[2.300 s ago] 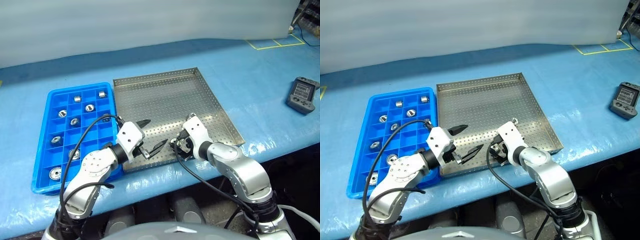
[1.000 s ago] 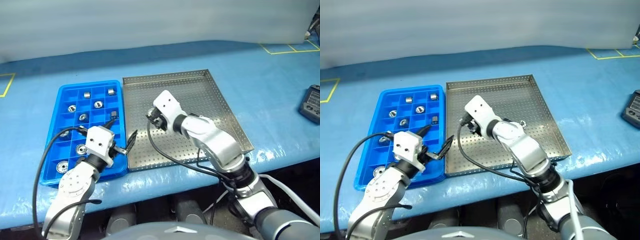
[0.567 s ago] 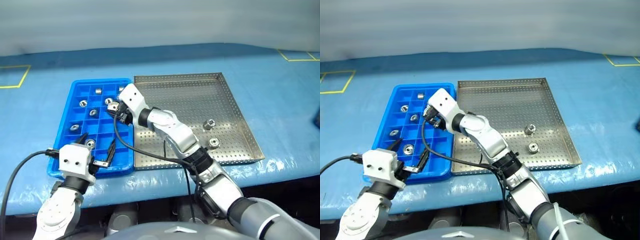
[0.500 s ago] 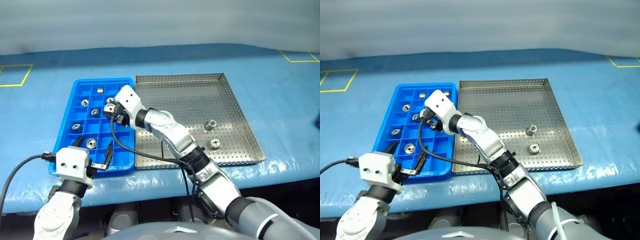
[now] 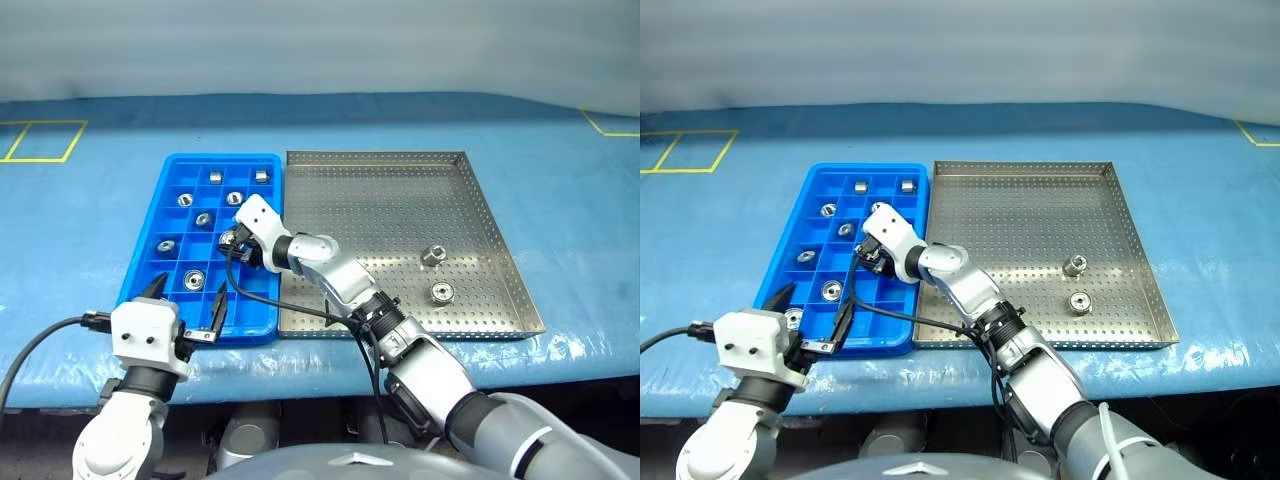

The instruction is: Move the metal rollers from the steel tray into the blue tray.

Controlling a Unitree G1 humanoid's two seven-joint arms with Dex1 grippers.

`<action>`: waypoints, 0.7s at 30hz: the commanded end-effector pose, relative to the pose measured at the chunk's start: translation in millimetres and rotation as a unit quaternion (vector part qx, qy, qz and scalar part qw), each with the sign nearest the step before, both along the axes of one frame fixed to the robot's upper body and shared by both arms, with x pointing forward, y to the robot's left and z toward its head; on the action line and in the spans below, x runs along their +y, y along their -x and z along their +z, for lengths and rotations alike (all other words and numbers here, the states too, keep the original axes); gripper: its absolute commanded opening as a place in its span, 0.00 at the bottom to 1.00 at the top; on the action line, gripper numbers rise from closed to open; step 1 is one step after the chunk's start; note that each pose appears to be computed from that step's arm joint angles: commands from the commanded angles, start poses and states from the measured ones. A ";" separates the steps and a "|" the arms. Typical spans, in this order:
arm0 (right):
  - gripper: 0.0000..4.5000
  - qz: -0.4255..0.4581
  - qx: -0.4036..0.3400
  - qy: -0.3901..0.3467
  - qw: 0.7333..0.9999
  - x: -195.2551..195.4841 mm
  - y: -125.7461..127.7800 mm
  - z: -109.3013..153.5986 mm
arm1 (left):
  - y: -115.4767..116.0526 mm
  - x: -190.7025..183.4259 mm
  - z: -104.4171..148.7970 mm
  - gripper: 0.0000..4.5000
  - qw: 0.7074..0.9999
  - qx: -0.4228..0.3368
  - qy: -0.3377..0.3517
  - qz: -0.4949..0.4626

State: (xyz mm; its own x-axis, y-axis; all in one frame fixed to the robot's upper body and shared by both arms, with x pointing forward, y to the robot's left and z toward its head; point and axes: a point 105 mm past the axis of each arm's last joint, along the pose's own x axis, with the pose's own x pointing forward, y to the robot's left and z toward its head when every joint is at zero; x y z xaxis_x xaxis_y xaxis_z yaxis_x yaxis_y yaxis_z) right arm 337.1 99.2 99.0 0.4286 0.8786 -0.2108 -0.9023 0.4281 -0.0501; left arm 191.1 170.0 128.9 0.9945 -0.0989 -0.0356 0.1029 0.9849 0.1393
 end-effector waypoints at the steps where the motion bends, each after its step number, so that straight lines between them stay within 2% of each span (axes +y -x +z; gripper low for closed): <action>1: 0.56 0.011 0.014 -0.025 1.000 14.7 5.3 8.5 | -2.9 -4.8 3.5 1.00 1.000 -0.008 0.000 -0.019; 7: 0.98 0.000 0.022 -0.047 0.999 10.2 4.6 15.2 | -12.6 -11.0 1.6 1.00 0.999 -0.008 0.003 -0.050; 13: 0.99 -0.073 0.004 -0.065 0.995 -12.4 -10.6 27.6 | -22.4 -19.8 0.9 1.00 0.996 -0.006 0.005 -0.087; 17: 0.99 -0.151 0.006 -0.074 0.986 -42.8 -22.2 32.8 | -26.9 -26.1 0.9 1.00 0.993 -0.006 0.007 -0.114; 21: 0.99 -0.252 -0.009 -0.074 0.965 -86.2 -31.7 38.3 | -32.4 -37.6 -1.4 1.00 0.987 -0.002 0.006 -0.162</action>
